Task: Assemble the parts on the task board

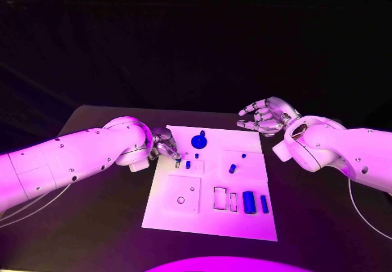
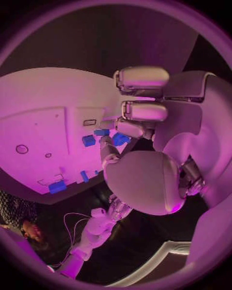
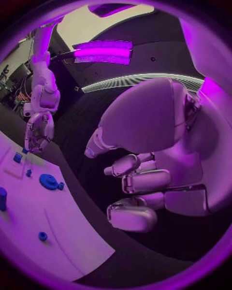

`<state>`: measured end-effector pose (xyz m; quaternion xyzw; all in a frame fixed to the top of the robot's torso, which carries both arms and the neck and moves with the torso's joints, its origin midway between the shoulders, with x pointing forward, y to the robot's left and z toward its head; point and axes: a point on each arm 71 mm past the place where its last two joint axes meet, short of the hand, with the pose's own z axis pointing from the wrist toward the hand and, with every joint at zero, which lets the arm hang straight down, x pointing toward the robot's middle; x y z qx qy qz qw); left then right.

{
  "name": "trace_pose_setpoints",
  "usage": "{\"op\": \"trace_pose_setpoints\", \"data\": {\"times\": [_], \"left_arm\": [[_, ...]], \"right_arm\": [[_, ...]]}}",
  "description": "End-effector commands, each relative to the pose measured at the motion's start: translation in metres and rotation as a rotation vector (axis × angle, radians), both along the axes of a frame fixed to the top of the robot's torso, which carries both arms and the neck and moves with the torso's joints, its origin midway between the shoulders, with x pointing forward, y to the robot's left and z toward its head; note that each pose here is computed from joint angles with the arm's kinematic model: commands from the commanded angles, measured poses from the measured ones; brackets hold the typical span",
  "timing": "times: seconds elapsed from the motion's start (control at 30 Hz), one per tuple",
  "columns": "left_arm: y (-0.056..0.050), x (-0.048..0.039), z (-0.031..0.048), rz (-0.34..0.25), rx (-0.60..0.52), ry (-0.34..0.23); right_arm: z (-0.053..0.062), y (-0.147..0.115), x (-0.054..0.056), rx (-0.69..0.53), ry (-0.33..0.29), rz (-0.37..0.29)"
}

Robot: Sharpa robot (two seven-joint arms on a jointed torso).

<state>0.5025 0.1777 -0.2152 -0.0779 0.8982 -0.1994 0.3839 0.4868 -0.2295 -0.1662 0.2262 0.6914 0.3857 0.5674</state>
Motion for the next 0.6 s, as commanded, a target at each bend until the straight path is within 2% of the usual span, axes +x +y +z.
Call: {"op": "trace_pose_setpoints", "data": {"times": [0.03,0.6], "left_arm": [[0.0003,-0.0013,-0.0013,-0.012,0.036,-0.002],[0.0015,-0.0039,-0.0061,-0.028,0.082,0.003]], "right_arm": [[-0.0001,0.0011,-0.0007,-0.005,-0.005,0.018],[-0.0006,0.0014,-0.0012,-0.005,-0.003,0.02]]}}
